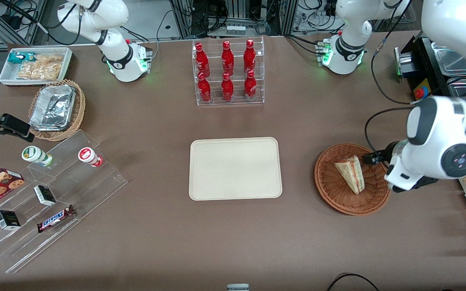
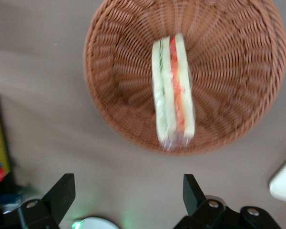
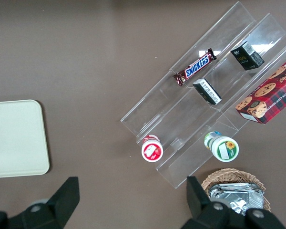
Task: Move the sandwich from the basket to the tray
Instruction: 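Close the left gripper on the wrapped sandwich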
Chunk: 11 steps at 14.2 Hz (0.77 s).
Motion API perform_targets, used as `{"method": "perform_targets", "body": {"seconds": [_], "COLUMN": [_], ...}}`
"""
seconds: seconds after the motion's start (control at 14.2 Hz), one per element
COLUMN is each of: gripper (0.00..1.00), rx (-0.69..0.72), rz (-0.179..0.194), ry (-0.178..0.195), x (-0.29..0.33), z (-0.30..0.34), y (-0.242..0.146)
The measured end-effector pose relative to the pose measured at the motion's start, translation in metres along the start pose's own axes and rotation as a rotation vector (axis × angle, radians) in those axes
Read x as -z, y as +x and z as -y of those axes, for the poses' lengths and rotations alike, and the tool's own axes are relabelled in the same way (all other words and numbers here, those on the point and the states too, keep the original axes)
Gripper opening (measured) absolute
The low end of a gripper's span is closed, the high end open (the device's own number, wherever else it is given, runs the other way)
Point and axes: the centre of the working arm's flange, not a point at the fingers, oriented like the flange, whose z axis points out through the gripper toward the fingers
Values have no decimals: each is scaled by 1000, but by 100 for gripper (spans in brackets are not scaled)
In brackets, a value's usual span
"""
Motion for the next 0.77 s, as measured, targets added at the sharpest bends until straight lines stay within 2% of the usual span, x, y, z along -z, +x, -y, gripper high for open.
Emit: {"method": "perform_targets", "body": {"seconds": [0.35, 0.77], "gripper": [100, 100], "rx": [174, 274], "rz": [-47, -29], "ry": [-32, -38], "x": [-40, -74], "z": [-26, -37], "y": [14, 27]}}
